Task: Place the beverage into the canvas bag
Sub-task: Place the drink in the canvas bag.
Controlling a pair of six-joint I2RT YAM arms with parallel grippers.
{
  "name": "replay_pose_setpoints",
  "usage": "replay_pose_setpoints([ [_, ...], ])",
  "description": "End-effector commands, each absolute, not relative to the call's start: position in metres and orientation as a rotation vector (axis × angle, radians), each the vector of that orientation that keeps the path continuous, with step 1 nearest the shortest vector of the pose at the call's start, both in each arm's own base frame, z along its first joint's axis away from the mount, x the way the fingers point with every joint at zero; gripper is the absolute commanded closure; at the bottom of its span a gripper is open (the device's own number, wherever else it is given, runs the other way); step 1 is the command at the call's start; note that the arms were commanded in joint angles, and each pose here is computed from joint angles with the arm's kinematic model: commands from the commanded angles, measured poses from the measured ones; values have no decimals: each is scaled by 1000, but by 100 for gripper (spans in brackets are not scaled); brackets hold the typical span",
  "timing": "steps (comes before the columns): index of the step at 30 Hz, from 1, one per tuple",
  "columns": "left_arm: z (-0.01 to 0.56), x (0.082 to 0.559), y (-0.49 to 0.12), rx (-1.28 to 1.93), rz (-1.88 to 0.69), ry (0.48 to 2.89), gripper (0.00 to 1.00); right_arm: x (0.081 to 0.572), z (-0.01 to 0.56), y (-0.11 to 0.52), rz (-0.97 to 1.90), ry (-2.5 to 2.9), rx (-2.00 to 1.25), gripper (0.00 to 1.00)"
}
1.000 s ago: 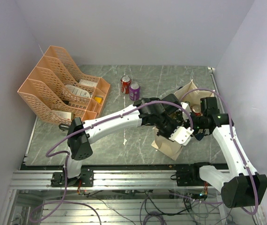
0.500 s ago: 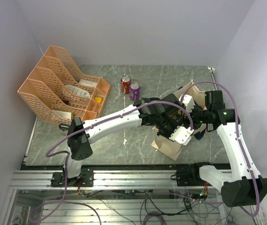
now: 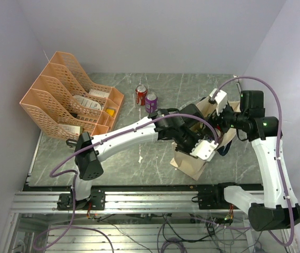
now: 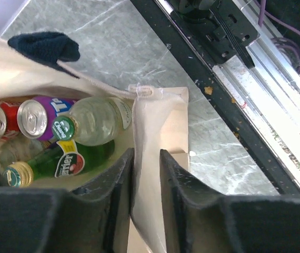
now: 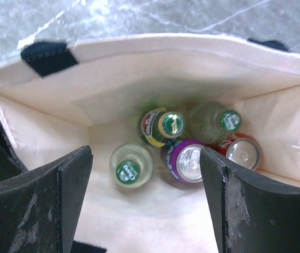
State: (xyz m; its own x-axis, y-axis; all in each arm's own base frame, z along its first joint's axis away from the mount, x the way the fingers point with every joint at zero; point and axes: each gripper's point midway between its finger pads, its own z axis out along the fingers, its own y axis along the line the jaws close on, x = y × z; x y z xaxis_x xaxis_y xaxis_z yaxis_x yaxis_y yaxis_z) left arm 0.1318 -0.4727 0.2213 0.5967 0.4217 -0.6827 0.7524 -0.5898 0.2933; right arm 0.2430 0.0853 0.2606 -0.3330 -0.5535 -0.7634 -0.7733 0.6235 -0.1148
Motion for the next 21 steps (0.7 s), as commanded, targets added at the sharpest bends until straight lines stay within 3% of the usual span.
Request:
replay_pose_setpoints([
  [1,260,137,-458,2215,-701,917,48,272,289,94,366,1965,-897,17],
  [2,263,137,-457,2211,-695,925,37,279,292,95,370,1955,-874,17],
  [4,275,138,-455,2192,-685,935,29,293,299,97,372,1932,-822,17],
  [12,342,165,-434,1907,-677,1050,23,341,341,98,351,1822,-655,17],
  [16,370,225,-411,1576,-747,1262,23,355,353,99,370,1800,-587,17],
  [21,360,326,-367,1122,-655,1603,23,373,363,94,370,1787,-537,17],
])
